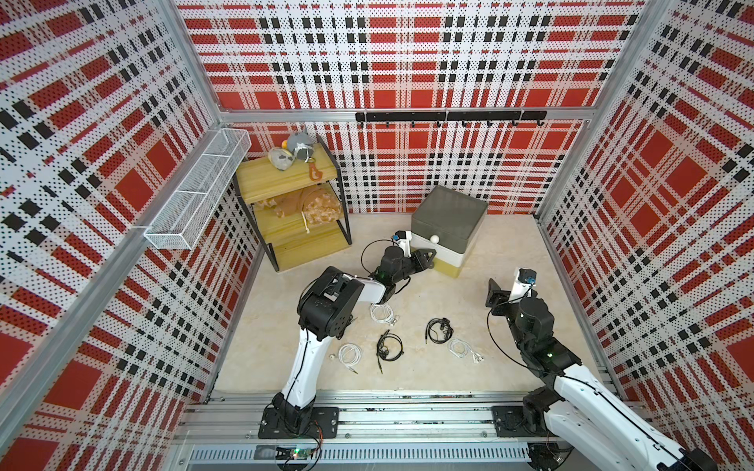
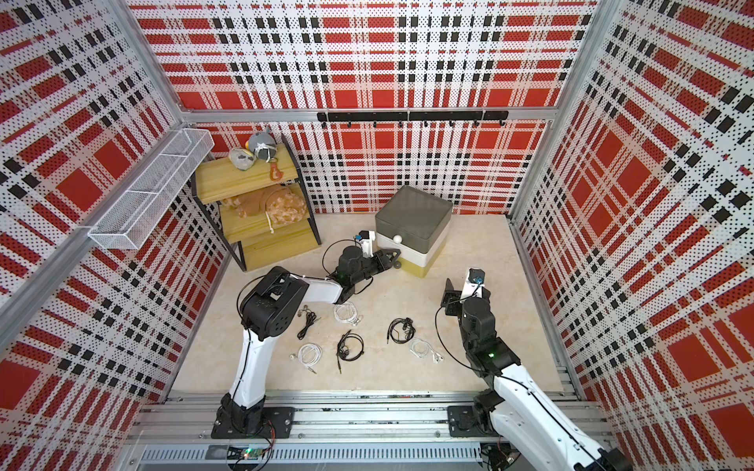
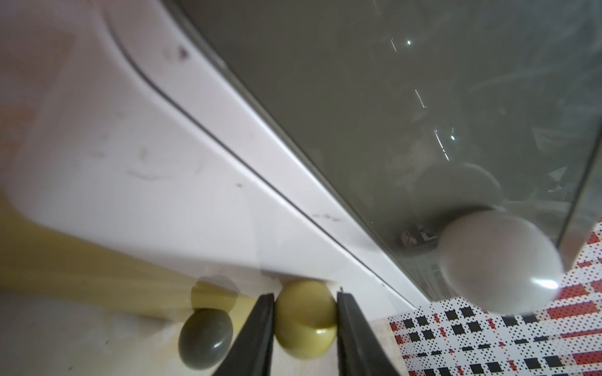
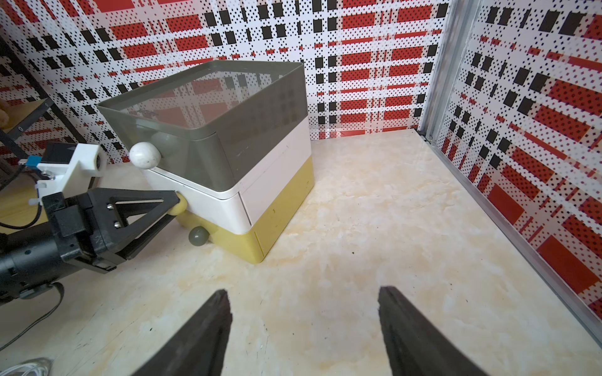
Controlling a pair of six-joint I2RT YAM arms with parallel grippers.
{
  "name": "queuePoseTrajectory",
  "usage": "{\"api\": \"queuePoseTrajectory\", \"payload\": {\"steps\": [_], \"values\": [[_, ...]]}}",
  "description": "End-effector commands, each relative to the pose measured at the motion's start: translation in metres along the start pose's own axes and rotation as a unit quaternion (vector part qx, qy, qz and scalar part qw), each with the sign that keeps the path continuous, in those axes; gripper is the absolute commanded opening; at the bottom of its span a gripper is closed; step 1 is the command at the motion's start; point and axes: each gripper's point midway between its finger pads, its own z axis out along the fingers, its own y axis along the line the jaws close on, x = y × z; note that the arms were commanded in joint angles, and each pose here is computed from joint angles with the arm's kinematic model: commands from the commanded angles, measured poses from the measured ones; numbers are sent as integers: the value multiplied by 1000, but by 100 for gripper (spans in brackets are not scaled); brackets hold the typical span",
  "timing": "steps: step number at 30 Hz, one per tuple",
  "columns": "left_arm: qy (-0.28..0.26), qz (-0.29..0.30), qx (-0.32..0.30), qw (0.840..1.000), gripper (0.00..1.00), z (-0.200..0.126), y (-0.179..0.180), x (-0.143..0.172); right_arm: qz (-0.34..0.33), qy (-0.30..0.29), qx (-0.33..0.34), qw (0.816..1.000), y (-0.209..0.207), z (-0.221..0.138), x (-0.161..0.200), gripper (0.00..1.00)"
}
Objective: Place the wired earphones into the drawer by color
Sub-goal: Open the drawer in the storage box.
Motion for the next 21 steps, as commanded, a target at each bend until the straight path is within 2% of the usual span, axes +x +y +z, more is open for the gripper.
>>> {"api": "queuePoseTrajectory", "payload": {"steps": [1,21], "values": [[-9,16,13,1000,25,-11,-20,-5,-1,-1,3,1000,-3,1,2,77],[-14,21,-2,1000,22,-67,-25,6,0,1,1,1000,-2,1,3,77]]}}
